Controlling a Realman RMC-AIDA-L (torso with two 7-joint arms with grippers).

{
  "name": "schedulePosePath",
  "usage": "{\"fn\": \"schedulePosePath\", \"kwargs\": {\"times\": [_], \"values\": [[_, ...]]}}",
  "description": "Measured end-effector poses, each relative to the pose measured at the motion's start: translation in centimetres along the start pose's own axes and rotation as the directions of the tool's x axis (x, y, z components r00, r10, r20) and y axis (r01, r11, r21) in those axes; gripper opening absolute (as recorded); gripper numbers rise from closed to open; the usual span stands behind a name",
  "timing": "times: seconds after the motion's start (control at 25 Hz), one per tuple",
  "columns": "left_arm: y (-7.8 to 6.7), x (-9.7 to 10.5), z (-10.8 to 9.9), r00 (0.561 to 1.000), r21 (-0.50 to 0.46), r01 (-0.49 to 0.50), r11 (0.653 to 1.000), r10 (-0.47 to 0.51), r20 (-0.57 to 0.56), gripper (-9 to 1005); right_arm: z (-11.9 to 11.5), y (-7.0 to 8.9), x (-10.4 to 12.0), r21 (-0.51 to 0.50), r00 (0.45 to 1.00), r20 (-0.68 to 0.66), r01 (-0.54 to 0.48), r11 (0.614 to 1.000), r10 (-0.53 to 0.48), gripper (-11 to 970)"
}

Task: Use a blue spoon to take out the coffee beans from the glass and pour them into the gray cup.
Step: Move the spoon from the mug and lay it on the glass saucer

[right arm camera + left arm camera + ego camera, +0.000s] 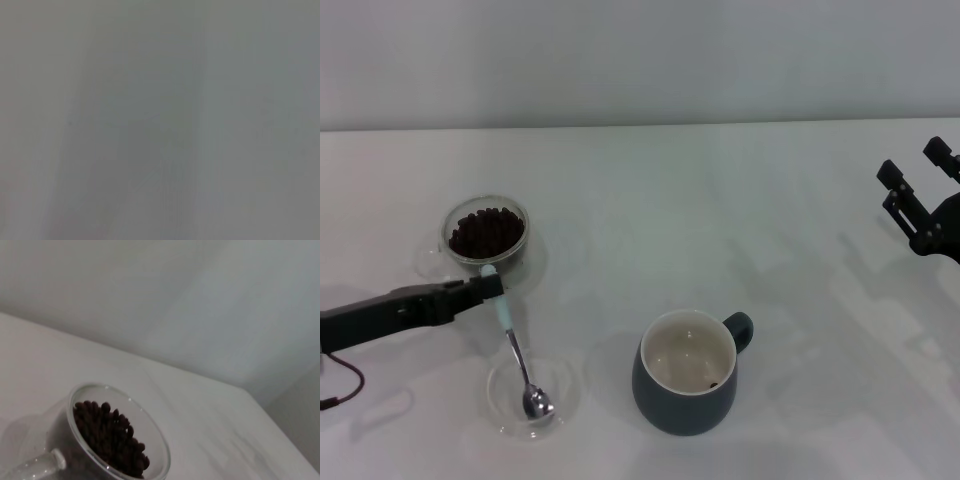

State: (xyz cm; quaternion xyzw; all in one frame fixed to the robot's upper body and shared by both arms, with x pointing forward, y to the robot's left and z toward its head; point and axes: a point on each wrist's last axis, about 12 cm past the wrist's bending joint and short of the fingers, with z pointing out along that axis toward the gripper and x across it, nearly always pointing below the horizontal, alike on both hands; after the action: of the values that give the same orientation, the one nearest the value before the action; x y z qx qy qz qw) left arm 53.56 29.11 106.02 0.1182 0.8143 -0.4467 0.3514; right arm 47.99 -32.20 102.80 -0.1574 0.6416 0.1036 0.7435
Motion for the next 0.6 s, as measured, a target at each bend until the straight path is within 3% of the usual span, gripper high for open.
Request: {"fn": "schedulePosePath", "kwargs": {"times": [0.6], "values": [[-0.17,0.09,1.10,0.999,0.003,-0.007,1.000,0.007,-0.037,134,0.14,-0.02,0.05,0.001,1.000,-0.006,0.000,1.000,0.000,607]]}}
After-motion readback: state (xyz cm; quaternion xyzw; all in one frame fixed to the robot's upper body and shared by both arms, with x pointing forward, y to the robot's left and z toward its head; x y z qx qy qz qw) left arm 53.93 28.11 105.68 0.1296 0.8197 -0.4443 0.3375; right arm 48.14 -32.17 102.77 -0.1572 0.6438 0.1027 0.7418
